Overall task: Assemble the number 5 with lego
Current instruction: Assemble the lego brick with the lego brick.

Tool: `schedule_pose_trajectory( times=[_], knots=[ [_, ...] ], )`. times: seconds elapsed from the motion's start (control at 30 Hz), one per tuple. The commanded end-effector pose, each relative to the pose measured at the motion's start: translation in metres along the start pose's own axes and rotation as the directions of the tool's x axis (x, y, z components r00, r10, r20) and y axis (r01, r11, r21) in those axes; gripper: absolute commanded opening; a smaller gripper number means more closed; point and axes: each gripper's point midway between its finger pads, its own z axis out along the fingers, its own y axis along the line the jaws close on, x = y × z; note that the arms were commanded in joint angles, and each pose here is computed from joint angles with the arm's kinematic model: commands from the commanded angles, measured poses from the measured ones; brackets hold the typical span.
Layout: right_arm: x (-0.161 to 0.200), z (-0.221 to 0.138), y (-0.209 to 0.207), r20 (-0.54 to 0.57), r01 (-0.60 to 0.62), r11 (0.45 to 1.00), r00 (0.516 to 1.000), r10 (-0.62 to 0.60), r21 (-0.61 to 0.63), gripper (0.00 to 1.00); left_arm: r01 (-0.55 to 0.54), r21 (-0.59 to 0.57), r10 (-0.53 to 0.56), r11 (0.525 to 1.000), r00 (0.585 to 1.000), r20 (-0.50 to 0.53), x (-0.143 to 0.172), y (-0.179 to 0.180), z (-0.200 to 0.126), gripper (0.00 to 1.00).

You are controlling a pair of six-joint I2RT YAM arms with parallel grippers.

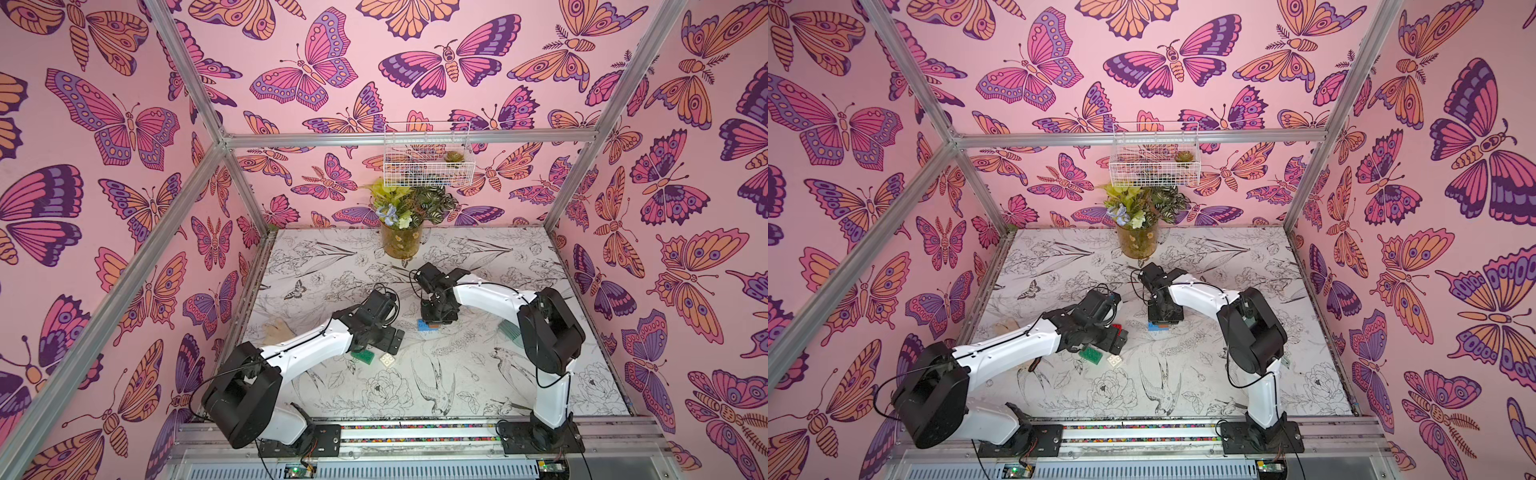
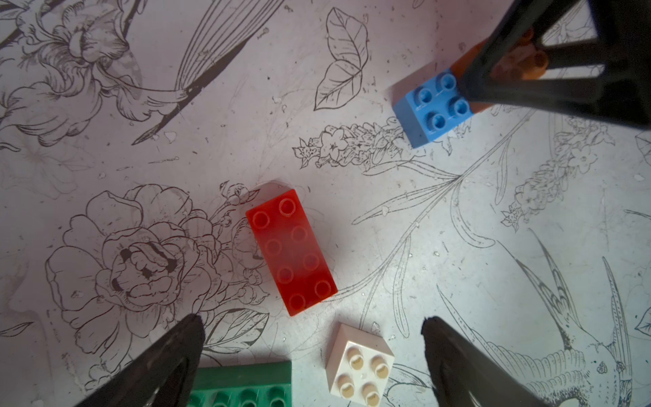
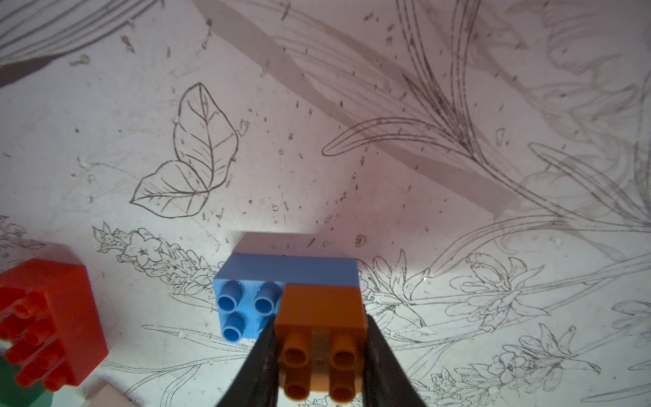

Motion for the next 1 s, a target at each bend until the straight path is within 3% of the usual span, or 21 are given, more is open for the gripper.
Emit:
schedule_pose_trajectory(
  times=[0.0, 0.4, 0.77, 0.97],
  knots=[
    [0.022, 0.035, -0.010, -0.080, 0.004, 0.998, 0.997, 0.001, 0.060, 0.17, 0.015, -0.015, -0.015, 1.000, 1.000, 0.017, 0.001, 0.006, -0.004, 1.00],
    [0.008, 0.003, 0.001, -0.024, -0.003, 1.000, 1.000, 0.003, 0.008, 0.43, 0.019, -0.020, -0.019, 1.000, 0.999, 0.029, 0.002, 0.008, -0.008, 1.00],
    [0.003, -0.016, 0.004, 0.013, -0.012, 1.000, 1.000, 0.012, -0.023, 0.56, 0.019, -0.021, -0.019, 1.000, 0.999, 0.028, 0.002, 0.009, -0.012, 1.00],
    [0.001, -0.026, 0.008, 0.030, -0.008, 0.999, 0.999, 0.010, -0.053, 0.57, 0.021, -0.028, -0.021, 0.999, 0.999, 0.029, 0.003, 0.011, -0.014, 1.00]
  ],
)
